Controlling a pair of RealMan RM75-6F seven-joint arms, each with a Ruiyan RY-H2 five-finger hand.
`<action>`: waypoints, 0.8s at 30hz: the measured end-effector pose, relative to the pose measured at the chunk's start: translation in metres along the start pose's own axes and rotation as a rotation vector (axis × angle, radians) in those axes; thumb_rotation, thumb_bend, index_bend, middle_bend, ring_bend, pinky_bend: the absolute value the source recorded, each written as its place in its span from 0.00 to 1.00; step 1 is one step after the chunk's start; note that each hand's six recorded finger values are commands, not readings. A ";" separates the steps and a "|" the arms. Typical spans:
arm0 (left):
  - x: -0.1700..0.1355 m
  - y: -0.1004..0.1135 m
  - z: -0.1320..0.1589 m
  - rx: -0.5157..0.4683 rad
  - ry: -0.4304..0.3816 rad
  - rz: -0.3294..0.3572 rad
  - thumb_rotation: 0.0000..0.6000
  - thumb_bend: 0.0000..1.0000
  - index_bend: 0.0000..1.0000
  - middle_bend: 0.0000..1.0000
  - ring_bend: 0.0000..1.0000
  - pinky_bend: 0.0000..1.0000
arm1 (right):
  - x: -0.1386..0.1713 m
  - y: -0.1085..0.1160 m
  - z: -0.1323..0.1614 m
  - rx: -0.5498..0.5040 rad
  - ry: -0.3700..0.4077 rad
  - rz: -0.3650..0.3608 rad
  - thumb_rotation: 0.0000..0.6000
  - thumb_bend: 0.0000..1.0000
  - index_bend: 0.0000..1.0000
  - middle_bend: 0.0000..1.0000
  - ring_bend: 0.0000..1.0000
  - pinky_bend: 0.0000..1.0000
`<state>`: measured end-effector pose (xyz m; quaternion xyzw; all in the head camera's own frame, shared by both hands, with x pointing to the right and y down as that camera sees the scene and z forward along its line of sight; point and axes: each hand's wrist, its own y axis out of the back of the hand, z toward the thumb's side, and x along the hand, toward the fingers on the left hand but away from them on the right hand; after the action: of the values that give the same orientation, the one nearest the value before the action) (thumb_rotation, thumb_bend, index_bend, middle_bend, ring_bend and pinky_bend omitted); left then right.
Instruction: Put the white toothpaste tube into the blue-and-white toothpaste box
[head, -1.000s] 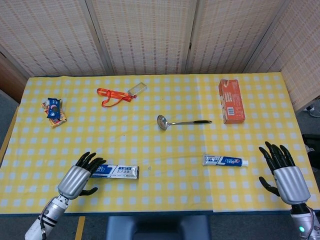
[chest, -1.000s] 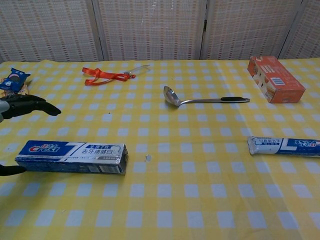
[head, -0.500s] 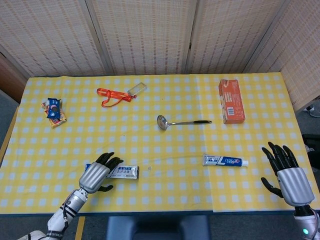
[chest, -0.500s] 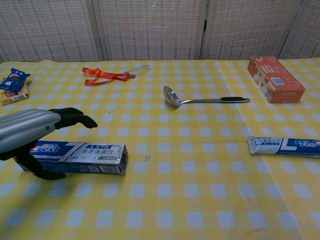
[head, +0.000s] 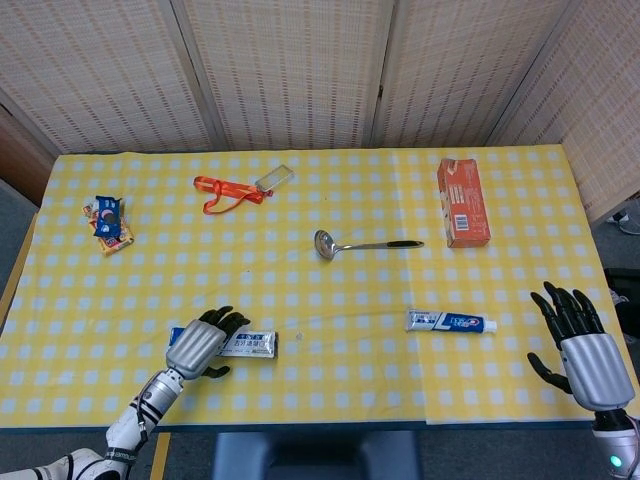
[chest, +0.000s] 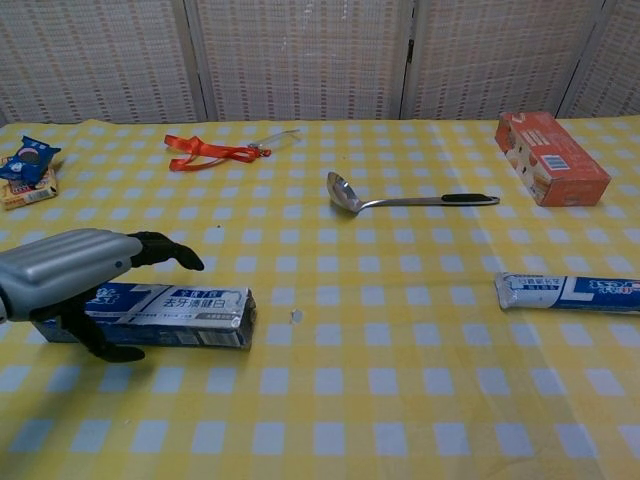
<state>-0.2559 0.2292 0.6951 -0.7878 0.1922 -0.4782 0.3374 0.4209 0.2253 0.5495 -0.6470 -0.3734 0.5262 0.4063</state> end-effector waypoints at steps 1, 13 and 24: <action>0.001 -0.001 0.000 0.000 -0.001 -0.002 1.00 0.21 0.23 0.23 0.14 0.24 | 0.000 0.001 -0.001 -0.001 -0.003 -0.002 1.00 0.31 0.00 0.00 0.00 0.00; 0.013 -0.007 0.005 -0.010 -0.021 -0.016 1.00 0.21 0.27 0.27 0.19 0.27 | 0.001 0.001 -0.002 0.001 -0.009 -0.003 1.00 0.31 0.00 0.00 0.00 0.00; 0.020 -0.013 0.005 0.032 -0.017 -0.022 1.00 0.20 0.31 0.34 0.25 0.31 | 0.004 0.003 -0.005 -0.001 -0.015 -0.011 1.00 0.31 0.00 0.00 0.00 0.00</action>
<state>-0.2425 0.2274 0.7152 -0.7883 0.1730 -0.4783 0.3462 0.4262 0.2270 0.5458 -0.6413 -0.3803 0.5285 0.4059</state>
